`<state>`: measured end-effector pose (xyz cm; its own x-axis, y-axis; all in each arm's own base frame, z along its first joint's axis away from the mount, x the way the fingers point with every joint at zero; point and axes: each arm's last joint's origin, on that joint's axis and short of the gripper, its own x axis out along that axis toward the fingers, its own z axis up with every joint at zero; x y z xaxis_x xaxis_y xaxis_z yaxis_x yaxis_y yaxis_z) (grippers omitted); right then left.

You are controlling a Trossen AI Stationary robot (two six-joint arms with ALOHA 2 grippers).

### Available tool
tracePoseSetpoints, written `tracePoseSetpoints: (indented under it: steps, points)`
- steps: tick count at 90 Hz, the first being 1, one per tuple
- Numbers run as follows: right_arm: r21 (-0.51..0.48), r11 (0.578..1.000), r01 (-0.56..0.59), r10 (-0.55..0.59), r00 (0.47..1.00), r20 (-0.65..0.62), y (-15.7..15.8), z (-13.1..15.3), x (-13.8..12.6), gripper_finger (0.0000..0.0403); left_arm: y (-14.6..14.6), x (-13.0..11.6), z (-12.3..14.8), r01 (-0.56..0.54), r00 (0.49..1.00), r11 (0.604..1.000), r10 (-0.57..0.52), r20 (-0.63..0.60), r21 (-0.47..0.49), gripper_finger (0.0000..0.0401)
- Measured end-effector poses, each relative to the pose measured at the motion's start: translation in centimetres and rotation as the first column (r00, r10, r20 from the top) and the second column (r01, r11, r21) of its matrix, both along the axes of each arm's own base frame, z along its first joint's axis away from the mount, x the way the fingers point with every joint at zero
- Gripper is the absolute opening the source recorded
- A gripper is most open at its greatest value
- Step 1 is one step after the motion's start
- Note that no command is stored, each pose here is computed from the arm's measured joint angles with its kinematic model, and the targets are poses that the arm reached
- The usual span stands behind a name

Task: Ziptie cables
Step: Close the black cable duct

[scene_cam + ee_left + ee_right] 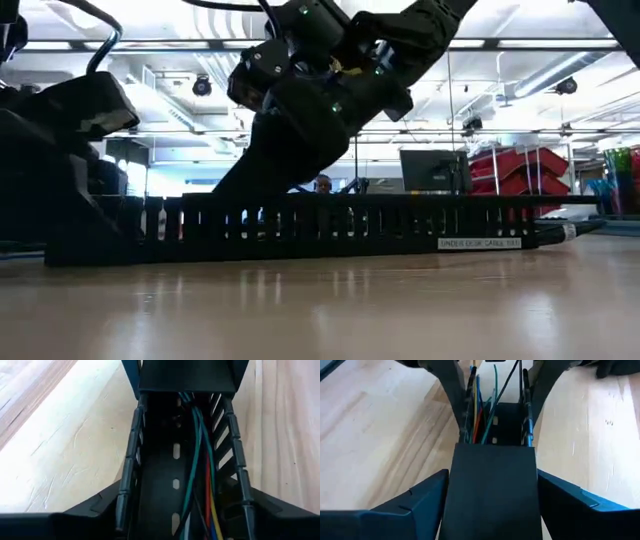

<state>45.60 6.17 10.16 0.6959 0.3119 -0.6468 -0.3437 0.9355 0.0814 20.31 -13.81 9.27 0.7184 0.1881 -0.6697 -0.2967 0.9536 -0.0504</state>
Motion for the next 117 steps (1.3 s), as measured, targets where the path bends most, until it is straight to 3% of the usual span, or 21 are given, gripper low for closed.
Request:
tracePoseSetpoints:
  steps: [17, 39, 99, 110, 117]
  points:
    - [0.004, 1.0, 0.004, -0.004, 1.0, 0.001, 0.0, 0.0, 0.0, 0.0238, 0.0, 0.0, -0.1, 0.003, 1.0, 1.0, -0.003, -0.007, 0.003, 0.0225]
    - [0.032, 0.999, -0.013, 0.013, 1.0, 0.006, 0.1, -0.2, 0.1, 0.0235, 0.0, 0.0, -0.1, 0.001, 1.0, 1.0, -0.001, -0.002, 0.001, 0.0233]
    - [0.156, 0.984, 0.086, -0.086, 0.996, -0.006, 0.4, -1.0, 2.0, 0.0229, -0.1, 0.2, 0.2, 0.01, 0.999, 1.0, -0.01, 0.042, 0.018, 0.0226]
    - [0.149, 0.982, 0.118, -0.117, 0.993, -0.009, 0.3, -1.1, 2.0, 0.0226, -0.1, 0.2, 0.2, 0.008, 0.999, 1.0, -0.009, 0.045, 0.018, 0.0224]
    - [0.123, 0.989, 0.077, -0.076, 0.997, -0.008, 0.3, -0.9, 1.9, 0.0229, 0.0, 0.2, 0.1, 0.001, 0.999, 1.0, -0.002, 0.047, 0.014, 0.0223]
